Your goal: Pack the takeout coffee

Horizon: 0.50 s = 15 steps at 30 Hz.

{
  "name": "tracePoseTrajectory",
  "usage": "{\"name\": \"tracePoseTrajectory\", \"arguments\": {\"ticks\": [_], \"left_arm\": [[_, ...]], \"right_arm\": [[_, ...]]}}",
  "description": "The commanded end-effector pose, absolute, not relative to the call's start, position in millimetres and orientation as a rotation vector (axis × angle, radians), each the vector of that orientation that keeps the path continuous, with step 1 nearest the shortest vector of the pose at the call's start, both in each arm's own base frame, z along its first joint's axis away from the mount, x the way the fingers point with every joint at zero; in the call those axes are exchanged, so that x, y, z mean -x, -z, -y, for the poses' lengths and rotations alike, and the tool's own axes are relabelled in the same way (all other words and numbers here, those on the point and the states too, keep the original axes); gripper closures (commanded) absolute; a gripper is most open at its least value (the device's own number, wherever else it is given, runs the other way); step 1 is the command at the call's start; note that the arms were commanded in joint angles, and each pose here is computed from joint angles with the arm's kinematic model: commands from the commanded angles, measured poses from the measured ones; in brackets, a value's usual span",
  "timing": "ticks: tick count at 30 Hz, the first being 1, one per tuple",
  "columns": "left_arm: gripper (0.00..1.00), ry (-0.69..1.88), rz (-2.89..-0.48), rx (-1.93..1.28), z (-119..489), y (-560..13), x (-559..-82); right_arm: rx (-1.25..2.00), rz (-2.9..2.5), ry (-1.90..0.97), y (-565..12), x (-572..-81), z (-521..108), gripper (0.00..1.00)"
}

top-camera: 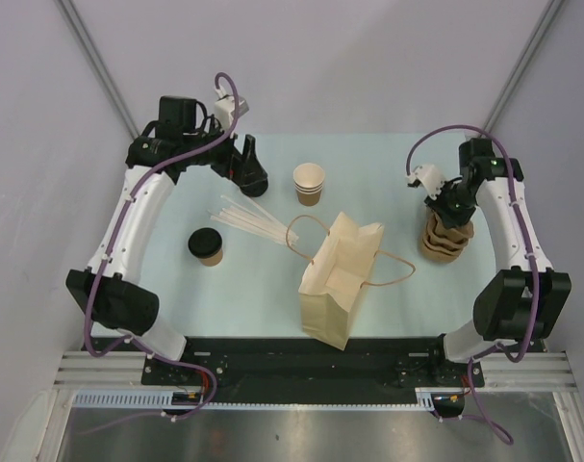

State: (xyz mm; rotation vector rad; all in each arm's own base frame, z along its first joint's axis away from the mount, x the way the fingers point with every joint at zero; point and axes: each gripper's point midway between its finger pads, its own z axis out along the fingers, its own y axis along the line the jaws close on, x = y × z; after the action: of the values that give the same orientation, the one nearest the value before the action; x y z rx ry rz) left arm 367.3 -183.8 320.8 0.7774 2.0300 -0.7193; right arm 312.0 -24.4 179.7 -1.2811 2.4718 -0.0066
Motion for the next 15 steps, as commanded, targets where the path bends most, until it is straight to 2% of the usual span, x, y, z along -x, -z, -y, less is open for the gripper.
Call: {"name": "tracePoseTrajectory", "arguments": {"ticks": [1, 15], "left_arm": [[0.01, 0.715, -1.972, -0.769, 188.8, -337.9, -372.2], [0.01, 0.726, -1.980, -0.757, 190.6, -331.2, -372.1]], "right_arm": [[1.209, -2.381, 0.140, -212.3, -325.5, 33.0, 1.00], [1.213, -2.180, 0.373, -236.2, -329.3, 30.3, 1.00]]}}
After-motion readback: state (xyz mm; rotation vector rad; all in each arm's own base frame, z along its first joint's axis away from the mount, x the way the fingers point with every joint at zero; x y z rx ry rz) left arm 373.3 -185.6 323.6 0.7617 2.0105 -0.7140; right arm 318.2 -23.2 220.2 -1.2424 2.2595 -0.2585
